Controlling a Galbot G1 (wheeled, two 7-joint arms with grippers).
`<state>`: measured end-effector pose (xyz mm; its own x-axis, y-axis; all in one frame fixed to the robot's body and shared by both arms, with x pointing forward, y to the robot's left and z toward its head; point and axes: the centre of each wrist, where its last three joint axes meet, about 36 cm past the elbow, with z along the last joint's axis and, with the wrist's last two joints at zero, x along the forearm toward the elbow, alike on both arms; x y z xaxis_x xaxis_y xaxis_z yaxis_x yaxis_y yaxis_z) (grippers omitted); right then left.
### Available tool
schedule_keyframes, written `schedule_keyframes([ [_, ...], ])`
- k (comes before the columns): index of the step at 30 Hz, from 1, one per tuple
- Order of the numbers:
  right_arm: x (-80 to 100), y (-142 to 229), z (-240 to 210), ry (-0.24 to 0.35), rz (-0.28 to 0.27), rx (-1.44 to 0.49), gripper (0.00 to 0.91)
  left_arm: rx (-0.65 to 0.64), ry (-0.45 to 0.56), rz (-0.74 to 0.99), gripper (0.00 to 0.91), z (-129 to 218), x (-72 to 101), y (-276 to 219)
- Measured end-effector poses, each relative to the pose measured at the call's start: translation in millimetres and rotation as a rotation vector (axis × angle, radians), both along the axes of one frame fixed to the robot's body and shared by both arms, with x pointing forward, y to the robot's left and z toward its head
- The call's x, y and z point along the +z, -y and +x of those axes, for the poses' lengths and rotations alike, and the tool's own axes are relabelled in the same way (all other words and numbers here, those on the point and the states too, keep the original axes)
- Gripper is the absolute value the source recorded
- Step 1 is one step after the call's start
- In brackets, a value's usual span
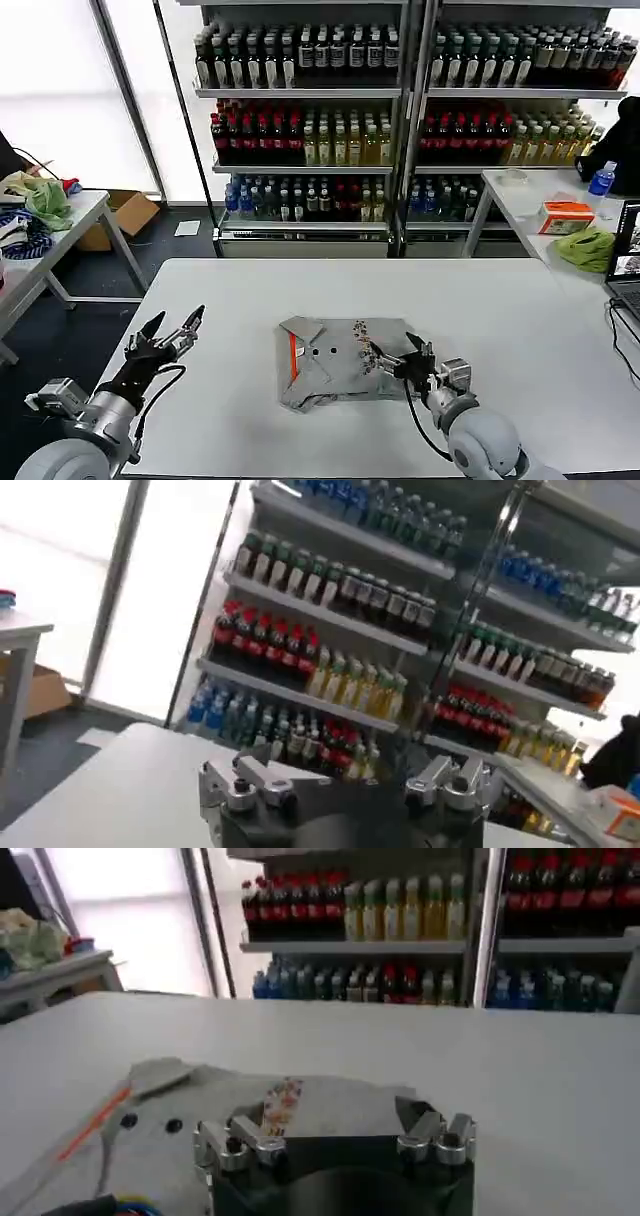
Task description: Fold and organize the clothes.
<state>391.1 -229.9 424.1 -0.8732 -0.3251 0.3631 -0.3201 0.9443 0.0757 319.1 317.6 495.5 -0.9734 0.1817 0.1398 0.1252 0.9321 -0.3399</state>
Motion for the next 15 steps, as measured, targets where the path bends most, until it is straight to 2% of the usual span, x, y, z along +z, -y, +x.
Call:
schedule_keyframes([
  [4, 13.9, 5, -2, 0.102, 0.018, -0.018, 0.907, -0.001, 0.013, 0.018, 0.907, -4, -0.6, 1],
  [8, 22.7, 15, -6, 0.216, 0.011, -0.054, 0.907, 0.0, 0.027, 0.034, 0.907, -8, -1.4, 1],
  [15, 30.4, 44, -20, 0.344, -0.006, -0.113, 0.907, 0.019, 0.038, 0.041, 0.907, -18, -6.1, 1],
])
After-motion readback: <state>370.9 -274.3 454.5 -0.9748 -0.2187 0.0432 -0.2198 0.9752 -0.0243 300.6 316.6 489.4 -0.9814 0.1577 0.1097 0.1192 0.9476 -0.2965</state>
